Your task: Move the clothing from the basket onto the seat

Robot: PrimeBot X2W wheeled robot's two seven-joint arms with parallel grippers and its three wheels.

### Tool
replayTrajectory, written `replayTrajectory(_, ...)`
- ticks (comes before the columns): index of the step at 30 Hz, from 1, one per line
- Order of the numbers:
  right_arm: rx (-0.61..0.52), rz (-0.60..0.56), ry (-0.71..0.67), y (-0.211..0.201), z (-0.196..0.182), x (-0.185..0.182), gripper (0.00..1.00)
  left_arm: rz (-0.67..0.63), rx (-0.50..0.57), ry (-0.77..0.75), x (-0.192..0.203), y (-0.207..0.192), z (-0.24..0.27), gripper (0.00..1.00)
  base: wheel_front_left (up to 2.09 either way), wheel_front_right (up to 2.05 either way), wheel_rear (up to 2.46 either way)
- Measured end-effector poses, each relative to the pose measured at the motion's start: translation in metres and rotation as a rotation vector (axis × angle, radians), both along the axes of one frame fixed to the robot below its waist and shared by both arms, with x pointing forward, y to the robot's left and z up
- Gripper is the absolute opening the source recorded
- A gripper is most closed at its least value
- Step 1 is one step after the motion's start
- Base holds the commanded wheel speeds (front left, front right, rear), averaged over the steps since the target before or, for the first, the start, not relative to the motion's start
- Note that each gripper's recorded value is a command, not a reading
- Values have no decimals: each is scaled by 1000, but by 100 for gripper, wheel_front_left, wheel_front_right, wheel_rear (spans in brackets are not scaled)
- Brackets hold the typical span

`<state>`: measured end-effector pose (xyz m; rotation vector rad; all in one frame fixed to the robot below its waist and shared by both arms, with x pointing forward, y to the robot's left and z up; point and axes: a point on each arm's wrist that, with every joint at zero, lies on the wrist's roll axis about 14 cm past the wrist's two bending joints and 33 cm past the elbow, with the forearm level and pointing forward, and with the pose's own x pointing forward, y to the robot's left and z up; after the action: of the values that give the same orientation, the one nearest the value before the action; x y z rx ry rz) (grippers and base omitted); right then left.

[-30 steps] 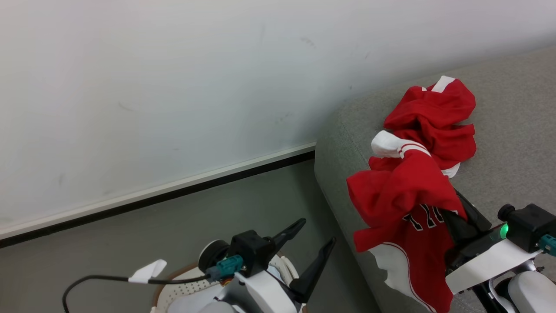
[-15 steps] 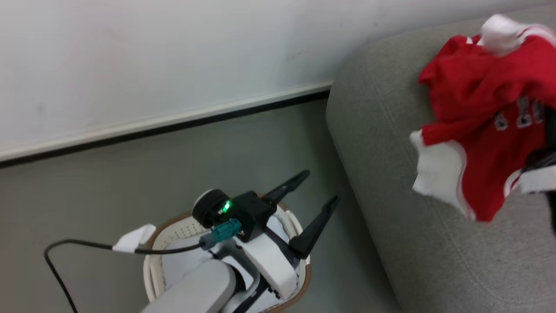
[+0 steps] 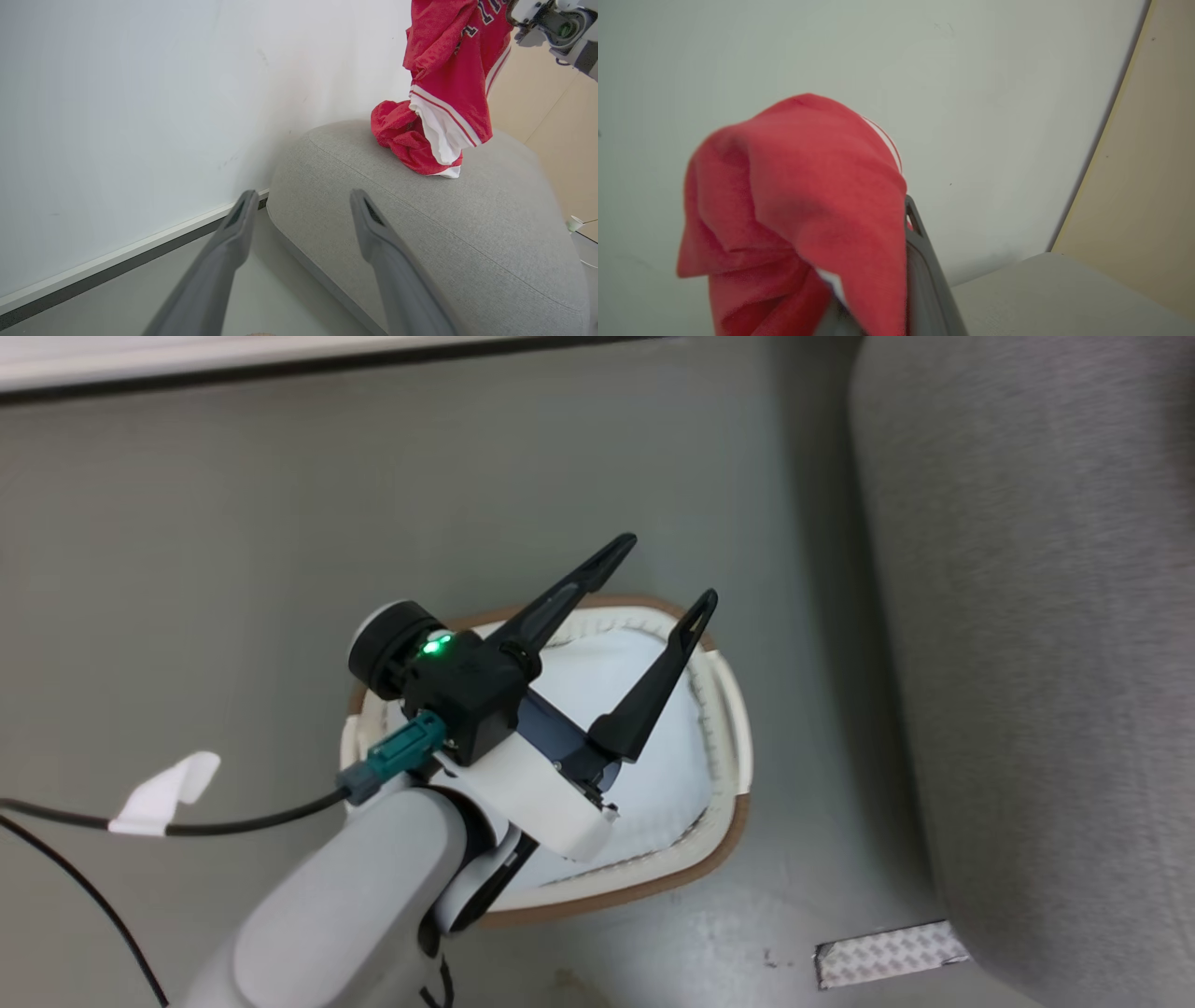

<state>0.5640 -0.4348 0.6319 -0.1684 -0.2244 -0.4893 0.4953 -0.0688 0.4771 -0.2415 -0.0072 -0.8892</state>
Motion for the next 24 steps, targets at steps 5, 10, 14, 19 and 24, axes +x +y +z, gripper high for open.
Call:
replayTrajectory(5,-12,-133,144,-29,-55,15,0,79,27,55,12,26,-31,100,0,0,0)
replayTrajectory(10,3,-207,337,-33,-140,8,0,117,72,127,6,45,-63,100,0,0,0)
replayTrajectory(14,9,-198,407,-15,-177,1,73,127,79,133,3,48,-63,100,0,0,0)
replayTrajectory(19,17,-171,415,4,-185,-5,100,142,69,133,3,46,-54,100,0,0,0)
replayTrajectory(24,44,-137,394,18,-182,-19,100,149,66,113,2,44,-41,100,0,0,0)
